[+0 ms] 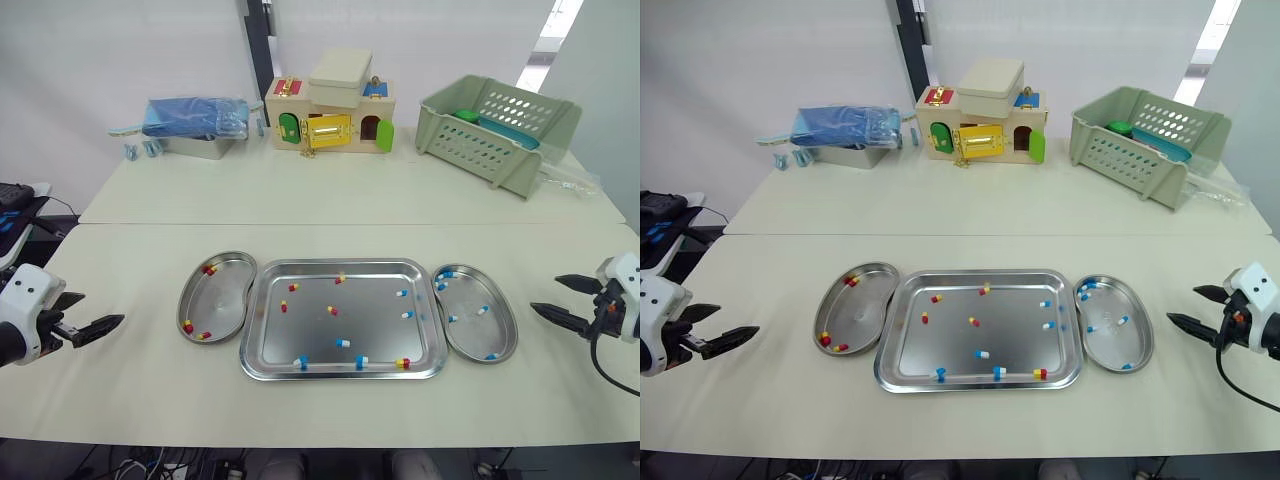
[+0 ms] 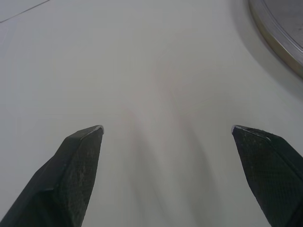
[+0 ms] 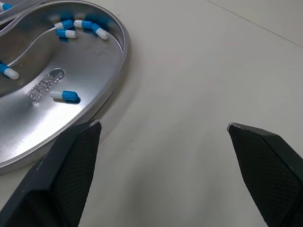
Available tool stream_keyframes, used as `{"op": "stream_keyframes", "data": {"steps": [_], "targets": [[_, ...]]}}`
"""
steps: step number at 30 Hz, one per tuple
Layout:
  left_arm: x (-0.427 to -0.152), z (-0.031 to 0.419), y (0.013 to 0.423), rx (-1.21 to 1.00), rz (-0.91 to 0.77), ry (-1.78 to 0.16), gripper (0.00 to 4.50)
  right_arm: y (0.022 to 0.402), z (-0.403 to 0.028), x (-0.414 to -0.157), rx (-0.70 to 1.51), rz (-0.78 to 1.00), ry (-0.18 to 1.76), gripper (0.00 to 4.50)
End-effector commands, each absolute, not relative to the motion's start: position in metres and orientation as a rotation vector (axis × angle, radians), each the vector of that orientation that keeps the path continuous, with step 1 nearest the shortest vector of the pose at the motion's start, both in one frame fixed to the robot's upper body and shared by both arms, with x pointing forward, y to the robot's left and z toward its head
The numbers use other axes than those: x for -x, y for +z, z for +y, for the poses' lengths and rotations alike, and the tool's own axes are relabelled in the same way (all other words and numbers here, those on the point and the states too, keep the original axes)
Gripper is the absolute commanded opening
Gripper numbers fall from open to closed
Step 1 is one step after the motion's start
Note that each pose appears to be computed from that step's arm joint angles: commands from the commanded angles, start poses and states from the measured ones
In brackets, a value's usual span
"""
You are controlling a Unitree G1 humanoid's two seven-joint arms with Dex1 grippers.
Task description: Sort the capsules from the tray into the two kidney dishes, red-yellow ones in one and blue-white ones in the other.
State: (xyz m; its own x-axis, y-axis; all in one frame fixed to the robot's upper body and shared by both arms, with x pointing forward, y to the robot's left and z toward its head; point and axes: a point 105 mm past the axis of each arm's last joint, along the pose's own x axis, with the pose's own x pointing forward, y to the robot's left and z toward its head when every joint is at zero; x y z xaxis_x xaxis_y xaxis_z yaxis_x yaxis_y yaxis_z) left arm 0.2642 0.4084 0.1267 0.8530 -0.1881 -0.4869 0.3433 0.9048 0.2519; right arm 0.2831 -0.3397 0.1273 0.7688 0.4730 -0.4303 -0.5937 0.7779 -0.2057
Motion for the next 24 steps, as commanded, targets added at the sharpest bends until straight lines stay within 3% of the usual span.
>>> {"op": "stream_keyframes", "data": {"steps": [1, 11, 18, 24], "targets": [[-0.266, 0.406, 0.136, -0.368, 0.449, -0.296, 4.48, 0.148, -0.34, -0.275, 0.325, 0.308, 0.606, 4.5], [-0.271, 0.404, 0.135, -0.368, 0.464, -0.311, 4.48, 0.133, -0.28, -0.205, 0.225, 0.389, 0.906, 4.5], [-0.278, 0.407, 0.139, -0.376, 0.469, -0.315, 4.48, 0.128, -0.219, -0.171, 0.138, 0.136, 0.987, 4.5], [-0.281, 0.403, 0.14, -0.382, 0.46, -0.338, 4.48, 0.101, -0.175, -0.143, 0.096, 0.045, 1.068, 4.5]]}}
